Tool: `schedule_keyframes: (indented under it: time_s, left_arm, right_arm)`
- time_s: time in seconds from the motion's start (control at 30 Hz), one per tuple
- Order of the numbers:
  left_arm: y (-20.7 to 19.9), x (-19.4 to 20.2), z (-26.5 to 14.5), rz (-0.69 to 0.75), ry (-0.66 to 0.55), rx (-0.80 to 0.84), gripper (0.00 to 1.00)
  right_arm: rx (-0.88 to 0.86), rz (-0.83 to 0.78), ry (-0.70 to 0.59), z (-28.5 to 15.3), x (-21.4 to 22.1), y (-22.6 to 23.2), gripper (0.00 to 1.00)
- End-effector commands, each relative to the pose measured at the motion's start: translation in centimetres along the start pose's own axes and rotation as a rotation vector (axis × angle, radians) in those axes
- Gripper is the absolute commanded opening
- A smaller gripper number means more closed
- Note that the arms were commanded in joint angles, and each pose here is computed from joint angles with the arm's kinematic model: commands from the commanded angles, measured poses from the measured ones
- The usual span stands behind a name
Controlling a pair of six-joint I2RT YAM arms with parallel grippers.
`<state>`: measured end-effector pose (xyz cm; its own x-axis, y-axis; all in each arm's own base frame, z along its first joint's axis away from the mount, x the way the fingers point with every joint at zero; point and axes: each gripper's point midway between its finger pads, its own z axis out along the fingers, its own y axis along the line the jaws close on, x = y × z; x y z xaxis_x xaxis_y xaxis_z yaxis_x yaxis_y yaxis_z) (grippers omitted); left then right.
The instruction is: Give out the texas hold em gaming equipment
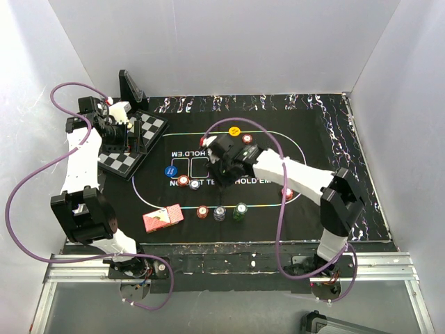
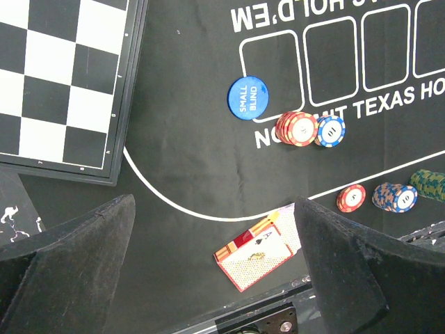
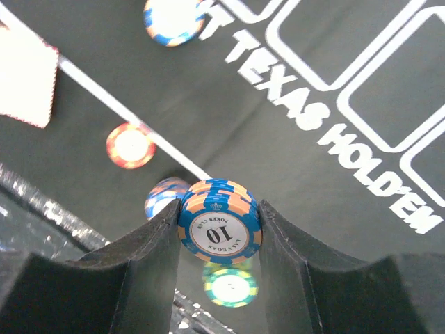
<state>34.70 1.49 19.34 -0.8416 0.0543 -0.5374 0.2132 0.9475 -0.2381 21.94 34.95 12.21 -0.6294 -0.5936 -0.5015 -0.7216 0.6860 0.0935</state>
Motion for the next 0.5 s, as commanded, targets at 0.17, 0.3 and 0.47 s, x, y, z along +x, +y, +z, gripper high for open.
schedule_keyframes:
  time_s: [0.17,0.3,0.47]
  left_arm:
    - [-0.5,-0.2,-0.8,0.024,-0.035,0.011,1.00]
    - [-0.3,-0.2,-0.5,0.019,-0.025,0.012,1.00]
    - [0.0,-0.5,-0.2,0.022,-0.018,0.010,1.00]
  right_arm:
    - [0.230,0.313,-0.096,-1.9,-5.6,-15.1,0.01]
    - [0.303,0.398,-0.070,0.1,-5.9,-20.2,0.01]
    - [0.351,0.502,-0.055,2.3,-6.4,-25.7,0.01]
